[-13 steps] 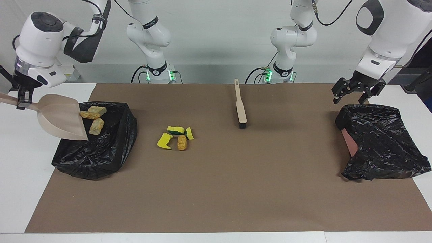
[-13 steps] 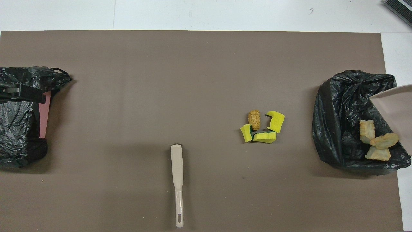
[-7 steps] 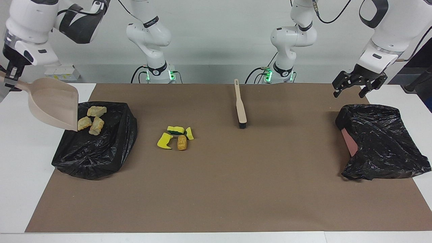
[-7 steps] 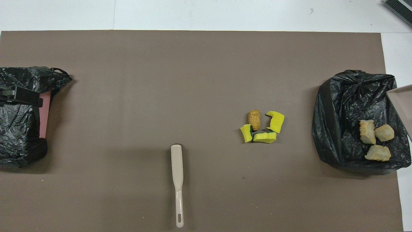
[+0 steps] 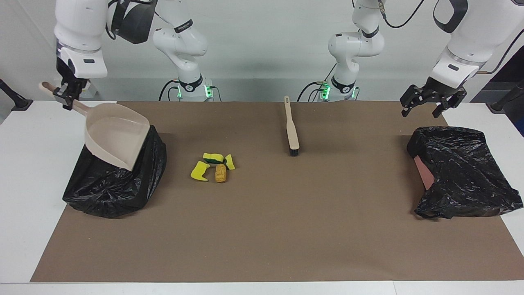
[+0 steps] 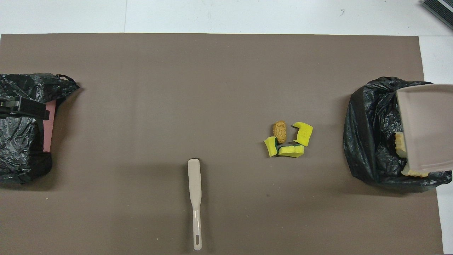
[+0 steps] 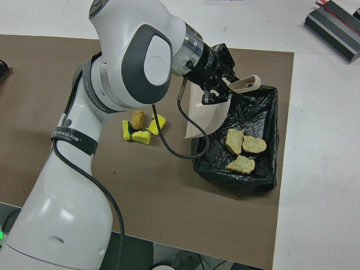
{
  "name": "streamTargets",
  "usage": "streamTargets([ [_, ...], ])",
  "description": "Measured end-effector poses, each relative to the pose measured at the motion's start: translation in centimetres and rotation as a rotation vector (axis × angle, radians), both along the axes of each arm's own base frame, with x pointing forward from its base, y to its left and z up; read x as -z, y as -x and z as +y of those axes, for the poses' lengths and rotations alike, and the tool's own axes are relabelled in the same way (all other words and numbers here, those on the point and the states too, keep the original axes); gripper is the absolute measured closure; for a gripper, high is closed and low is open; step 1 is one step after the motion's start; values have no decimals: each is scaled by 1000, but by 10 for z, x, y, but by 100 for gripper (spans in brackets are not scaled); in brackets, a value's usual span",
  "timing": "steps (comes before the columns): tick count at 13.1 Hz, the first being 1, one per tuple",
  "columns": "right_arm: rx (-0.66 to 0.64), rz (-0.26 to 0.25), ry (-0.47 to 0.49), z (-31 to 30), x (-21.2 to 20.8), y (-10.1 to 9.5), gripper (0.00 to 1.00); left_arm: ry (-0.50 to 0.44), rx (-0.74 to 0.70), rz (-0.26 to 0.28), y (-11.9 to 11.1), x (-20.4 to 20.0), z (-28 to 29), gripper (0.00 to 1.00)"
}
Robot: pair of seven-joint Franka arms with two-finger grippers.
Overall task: Sweep and dump trash in bin
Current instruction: 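Bring the empty dustpan back and set it down with the right gripper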
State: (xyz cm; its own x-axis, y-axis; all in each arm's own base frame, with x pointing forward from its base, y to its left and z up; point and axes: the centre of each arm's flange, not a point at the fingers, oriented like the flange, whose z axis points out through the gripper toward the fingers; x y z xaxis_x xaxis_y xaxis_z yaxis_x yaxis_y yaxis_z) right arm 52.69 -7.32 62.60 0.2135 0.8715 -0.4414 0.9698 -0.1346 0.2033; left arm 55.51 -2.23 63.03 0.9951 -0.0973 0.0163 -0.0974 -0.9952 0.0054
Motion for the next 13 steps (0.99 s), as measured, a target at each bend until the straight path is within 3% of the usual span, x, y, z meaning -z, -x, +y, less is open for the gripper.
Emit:
streamTargets([
  [5, 271, -136, -174, 99, 18, 0, 69, 0, 0, 0, 0, 0, 0, 0],
  [8, 492, -165, -291, 141, 48, -6, 69, 0, 0, 1, 1, 0, 0, 0],
  [13, 839, -213, -461, 209, 114, -37, 69, 0, 1, 1, 1, 0, 0, 0],
])
